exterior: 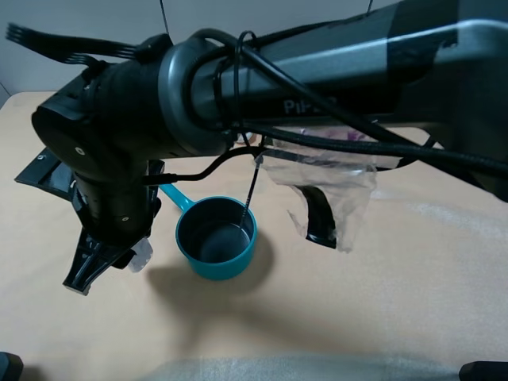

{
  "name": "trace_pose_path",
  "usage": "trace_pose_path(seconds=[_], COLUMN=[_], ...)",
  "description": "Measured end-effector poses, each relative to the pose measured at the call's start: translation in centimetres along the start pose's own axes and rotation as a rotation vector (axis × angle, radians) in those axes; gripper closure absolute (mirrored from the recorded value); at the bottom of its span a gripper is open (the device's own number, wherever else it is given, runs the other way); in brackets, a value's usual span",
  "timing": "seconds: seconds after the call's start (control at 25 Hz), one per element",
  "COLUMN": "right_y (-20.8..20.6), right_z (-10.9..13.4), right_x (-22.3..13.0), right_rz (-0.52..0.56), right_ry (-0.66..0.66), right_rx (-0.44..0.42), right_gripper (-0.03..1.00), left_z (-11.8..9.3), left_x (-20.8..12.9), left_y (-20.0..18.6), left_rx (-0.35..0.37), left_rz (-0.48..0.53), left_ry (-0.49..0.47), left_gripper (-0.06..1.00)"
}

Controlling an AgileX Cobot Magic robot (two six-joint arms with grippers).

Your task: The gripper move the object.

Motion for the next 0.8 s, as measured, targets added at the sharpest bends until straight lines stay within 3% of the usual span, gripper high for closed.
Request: trace_pose_path(seconds=[0.4, 0.8], right_y=[1.5, 1.6], right_z=[-1.9, -1.9], right_x=[0.2, 0.2], right_rz=[0.007, 0.005], right_ry=[0.015, 0.006], right_rx=[-0.014, -0.013], right_gripper=[0.63, 0.63], left_z=[0.0, 0.0], left_x=[0.0, 0.0], left_y=[0.0, 0.0], left_rx=[0.000, 0.000], left_rz=[0.000, 0.000], left_ry=[0.000, 0.000], left_gripper=[0.19, 0.19])
Point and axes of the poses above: a point on each arm's last joint axis where the gripper is mounted, y pointing out along that axis toward the gripper, z along the wrist's bending axis when the last joint is at zero, x = y × z, the point moved 10 cm from there along y, pointing out along that axis toward the gripper, and after that the axes turned 13 degrees about y, right-handed, at the moved point
